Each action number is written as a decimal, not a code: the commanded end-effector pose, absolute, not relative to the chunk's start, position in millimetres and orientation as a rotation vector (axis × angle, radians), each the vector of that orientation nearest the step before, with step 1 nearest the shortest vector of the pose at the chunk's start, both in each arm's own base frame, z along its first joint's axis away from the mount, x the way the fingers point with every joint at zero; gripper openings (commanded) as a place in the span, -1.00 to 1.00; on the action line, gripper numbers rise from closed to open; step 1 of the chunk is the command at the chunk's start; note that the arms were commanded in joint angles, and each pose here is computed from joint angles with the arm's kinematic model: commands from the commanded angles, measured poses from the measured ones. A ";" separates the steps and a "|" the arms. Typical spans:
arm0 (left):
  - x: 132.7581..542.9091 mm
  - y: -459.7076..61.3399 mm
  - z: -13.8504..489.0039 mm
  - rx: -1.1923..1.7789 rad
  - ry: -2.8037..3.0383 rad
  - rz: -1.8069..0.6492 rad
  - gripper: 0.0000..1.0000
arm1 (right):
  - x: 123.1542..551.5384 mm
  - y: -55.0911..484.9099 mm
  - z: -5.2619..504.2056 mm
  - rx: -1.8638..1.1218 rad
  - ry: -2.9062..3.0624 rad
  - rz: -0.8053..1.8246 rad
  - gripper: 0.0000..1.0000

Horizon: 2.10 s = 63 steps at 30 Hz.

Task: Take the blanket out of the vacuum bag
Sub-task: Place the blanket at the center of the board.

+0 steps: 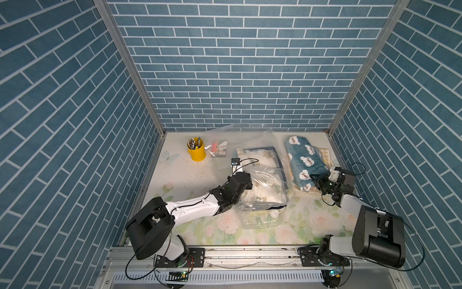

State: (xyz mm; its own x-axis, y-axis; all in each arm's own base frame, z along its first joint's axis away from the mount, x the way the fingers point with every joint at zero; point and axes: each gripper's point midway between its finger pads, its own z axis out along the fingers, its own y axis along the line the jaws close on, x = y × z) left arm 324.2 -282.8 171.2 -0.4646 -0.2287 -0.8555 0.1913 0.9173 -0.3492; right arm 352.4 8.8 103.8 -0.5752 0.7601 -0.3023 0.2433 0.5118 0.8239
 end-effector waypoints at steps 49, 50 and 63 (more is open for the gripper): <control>315.5 -267.7 229.7 0.036 1.957 -0.461 -0.08 | 301.9 113.2 97.0 0.570 2.093 1.374 -0.25; 314.7 -268.4 235.8 0.045 1.955 -0.466 0.08 | 296.9 112.7 91.3 0.565 2.127 1.349 -0.12; 293.5 -281.3 273.7 0.127 1.955 -0.547 0.51 | 261.4 93.1 125.6 0.440 2.277 1.022 0.23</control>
